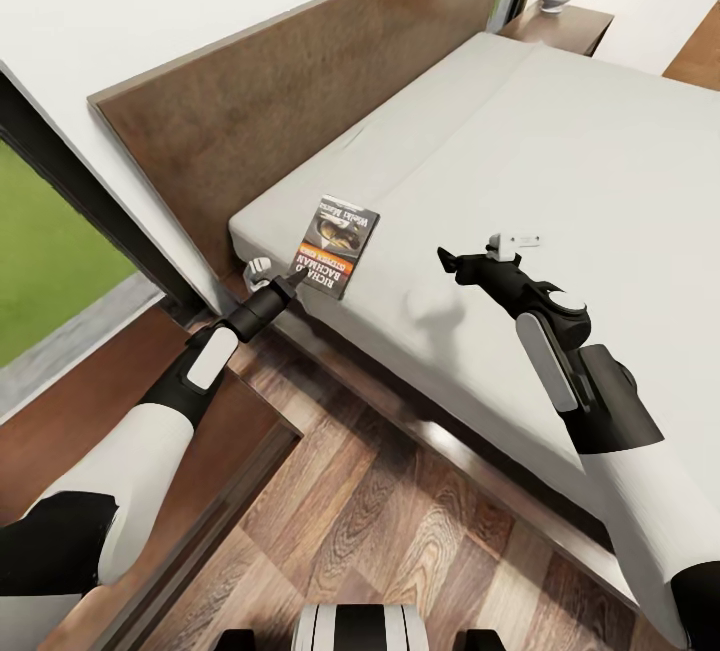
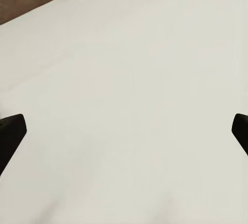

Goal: In the bedroom, move the book from the bed onto either nightstand, and place the two sandals side by side next to the bed.

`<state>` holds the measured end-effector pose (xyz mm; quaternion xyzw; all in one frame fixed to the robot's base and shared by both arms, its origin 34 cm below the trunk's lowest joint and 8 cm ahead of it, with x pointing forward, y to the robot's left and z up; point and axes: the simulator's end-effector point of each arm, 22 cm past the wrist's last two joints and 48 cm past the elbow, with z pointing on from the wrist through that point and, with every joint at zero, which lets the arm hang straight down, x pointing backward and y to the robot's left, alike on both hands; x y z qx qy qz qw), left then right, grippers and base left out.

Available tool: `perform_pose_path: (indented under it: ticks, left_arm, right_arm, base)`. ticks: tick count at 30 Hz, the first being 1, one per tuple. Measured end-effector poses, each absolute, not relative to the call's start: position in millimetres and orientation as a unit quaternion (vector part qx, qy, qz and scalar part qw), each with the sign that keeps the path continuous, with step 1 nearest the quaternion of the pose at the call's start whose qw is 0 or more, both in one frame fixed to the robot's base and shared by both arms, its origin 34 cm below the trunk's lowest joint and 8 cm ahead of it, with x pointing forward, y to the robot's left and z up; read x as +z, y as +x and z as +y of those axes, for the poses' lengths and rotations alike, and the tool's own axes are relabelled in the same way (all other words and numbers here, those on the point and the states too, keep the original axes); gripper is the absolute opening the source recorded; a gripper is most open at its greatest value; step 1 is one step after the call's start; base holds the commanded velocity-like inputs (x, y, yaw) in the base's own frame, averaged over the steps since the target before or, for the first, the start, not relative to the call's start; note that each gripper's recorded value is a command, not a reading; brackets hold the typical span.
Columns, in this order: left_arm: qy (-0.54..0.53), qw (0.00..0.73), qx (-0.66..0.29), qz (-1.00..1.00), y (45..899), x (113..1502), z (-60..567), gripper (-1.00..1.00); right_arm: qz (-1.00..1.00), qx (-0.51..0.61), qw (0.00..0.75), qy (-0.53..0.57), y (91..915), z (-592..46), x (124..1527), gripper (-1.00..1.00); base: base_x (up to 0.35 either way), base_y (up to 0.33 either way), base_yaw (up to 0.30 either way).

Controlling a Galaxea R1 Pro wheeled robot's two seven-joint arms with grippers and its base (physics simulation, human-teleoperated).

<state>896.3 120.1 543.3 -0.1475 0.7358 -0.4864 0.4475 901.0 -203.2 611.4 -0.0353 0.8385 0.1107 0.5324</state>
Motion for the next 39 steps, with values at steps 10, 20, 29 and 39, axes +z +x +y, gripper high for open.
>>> perform_pose_path:
  ticks: [10, 20, 29, 39]
  left_arm:
    - [-0.151, 0.444, -0.485, 0.738, 895, 534, 120, -1.00]
    - [-0.151, 0.445, -0.486, 0.737, 896, 536, 120, -1.00]
    - [-0.145, 0.451, -0.490, 0.731, 897, 549, 120, -1.00]
    - [-0.139, 0.457, -0.495, 0.726, 898, 563, 118, -1.00]
  right_arm:
    - [0.841, 0.110, 0.528, -0.035, 900, -203, 602, 1.00]
    - [0.841, 0.110, 0.529, -0.035, 901, -203, 604, 1.00]
    - [0.837, 0.110, 0.535, -0.036, 901, -203, 615, 1.00]
    - [0.834, 0.107, 0.541, -0.036, 902, -205, 626, 1.00]
  base:
    - [0.000, 0.000, 0.000]
    - [0.000, 0.000, 0.000]
    - [0.000, 0.000, 0.000]
    - [0.000, 0.000, 0.000]
